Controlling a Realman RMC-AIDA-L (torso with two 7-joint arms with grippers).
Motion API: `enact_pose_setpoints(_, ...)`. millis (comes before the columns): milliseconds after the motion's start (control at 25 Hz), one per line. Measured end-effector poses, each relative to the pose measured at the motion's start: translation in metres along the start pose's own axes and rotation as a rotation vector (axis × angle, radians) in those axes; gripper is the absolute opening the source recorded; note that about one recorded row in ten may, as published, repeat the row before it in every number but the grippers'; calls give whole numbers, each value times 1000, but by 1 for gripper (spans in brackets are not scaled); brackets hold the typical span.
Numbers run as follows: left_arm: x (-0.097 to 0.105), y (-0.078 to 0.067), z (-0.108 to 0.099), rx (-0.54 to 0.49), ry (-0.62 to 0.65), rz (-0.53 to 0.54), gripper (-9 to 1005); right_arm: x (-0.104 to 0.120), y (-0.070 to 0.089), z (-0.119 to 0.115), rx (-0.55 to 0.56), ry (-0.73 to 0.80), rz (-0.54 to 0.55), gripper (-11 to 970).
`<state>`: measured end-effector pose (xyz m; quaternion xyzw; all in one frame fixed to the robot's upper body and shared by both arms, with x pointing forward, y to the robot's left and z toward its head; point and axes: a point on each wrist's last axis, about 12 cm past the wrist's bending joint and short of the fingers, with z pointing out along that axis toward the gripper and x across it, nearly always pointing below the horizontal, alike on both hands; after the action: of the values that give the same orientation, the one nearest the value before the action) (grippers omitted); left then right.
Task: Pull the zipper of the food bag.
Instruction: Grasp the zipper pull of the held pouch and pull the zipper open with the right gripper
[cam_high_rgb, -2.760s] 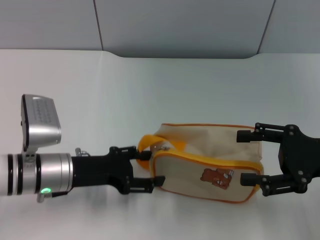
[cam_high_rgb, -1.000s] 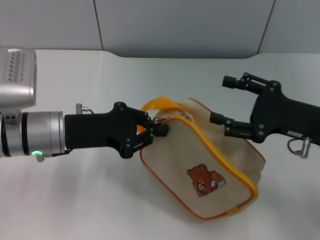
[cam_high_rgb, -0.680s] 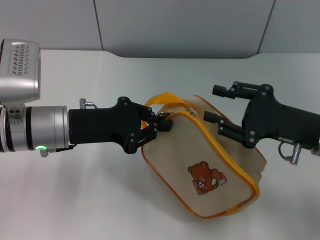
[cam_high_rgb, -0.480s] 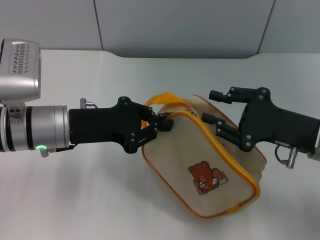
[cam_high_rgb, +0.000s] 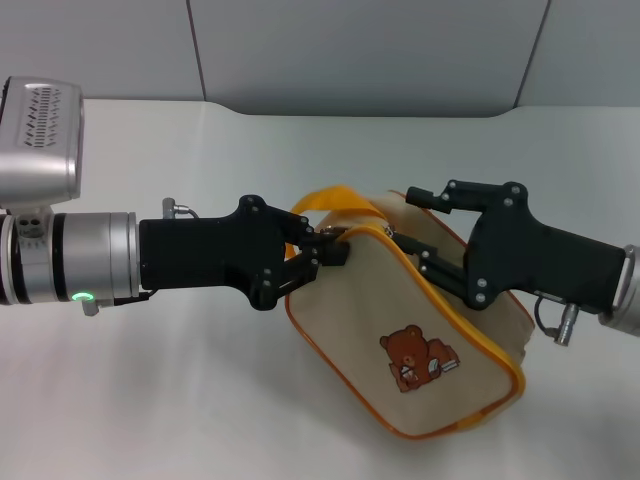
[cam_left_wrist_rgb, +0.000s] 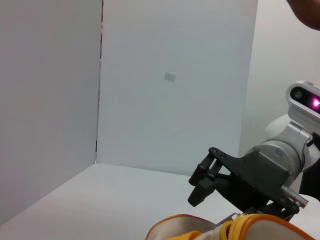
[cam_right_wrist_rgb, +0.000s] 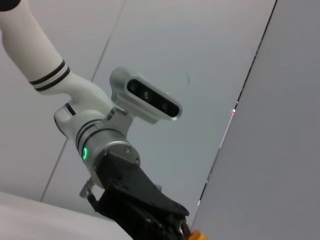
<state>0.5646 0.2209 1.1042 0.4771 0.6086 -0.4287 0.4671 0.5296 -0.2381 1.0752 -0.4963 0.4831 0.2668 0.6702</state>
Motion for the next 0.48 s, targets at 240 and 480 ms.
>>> enact_pose_setpoints(240, 0, 0, -1, -3, -3, -1, 70, 0, 5, 5, -6, -18, -5, 410)
enact_pose_setpoints(480, 0, 1, -3, -11, -7, -3, 68, 1, 10, 9, -35, -23, 8, 410)
